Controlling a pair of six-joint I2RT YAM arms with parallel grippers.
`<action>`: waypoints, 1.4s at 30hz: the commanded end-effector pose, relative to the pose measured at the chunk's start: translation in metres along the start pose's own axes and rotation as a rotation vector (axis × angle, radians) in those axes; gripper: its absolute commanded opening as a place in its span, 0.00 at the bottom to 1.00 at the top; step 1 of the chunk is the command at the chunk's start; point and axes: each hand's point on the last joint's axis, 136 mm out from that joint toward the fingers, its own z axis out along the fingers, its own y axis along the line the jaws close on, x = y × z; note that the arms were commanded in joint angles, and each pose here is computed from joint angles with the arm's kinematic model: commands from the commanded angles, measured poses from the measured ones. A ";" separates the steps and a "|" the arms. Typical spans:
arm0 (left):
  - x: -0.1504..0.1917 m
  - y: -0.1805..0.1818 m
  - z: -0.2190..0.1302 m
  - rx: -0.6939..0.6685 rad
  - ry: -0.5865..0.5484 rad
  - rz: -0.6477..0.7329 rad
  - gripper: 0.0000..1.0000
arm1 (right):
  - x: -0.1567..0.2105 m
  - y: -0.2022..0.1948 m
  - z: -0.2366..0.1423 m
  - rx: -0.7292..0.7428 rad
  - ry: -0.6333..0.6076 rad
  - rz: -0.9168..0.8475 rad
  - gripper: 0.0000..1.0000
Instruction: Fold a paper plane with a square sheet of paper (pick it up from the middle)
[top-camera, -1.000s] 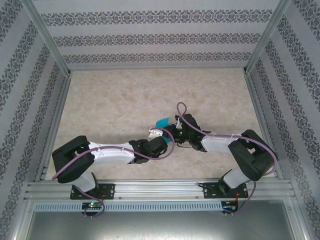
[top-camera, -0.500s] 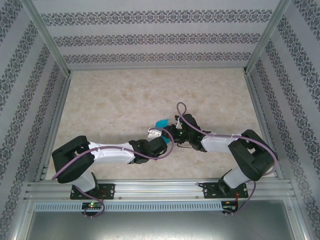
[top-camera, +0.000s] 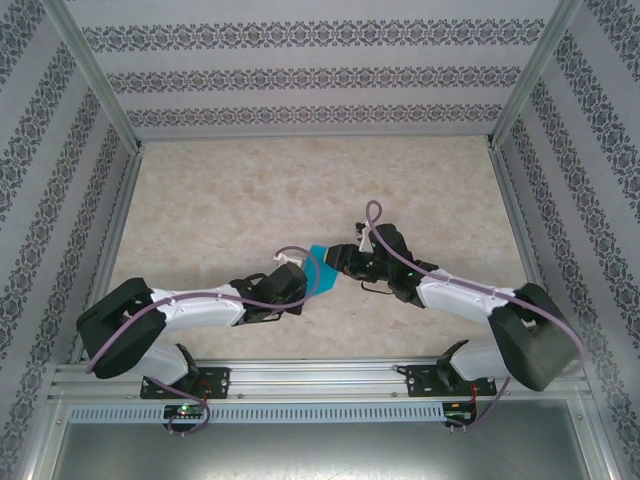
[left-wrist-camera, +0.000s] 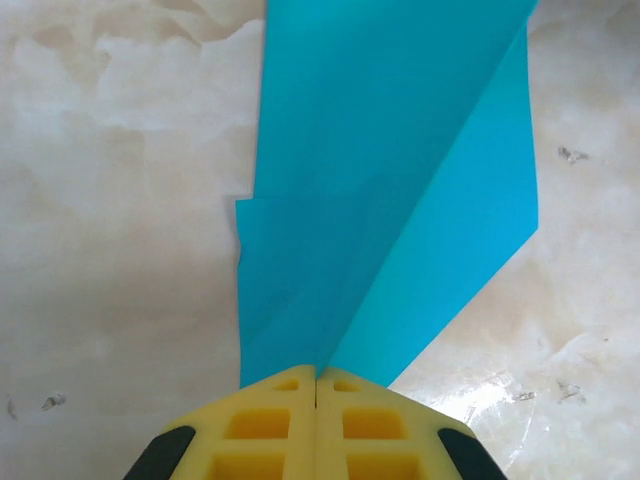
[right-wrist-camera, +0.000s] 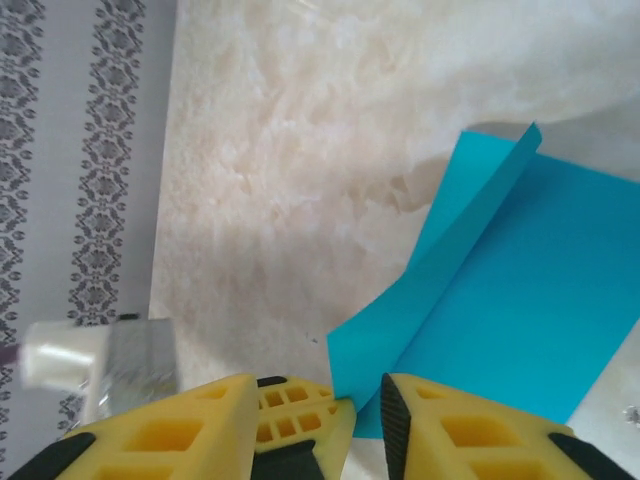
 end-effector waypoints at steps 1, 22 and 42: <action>-0.007 -0.016 -0.003 0.161 -0.010 -0.082 0.00 | -0.003 -0.013 -0.013 0.083 -0.035 -0.074 0.42; -0.008 -0.018 0.007 0.356 0.049 -0.230 0.00 | 0.021 -0.019 0.011 0.091 0.089 -0.099 0.41; -0.016 -0.018 0.005 0.469 0.077 -0.282 0.00 | 0.022 -0.020 0.020 0.104 0.104 -0.111 0.36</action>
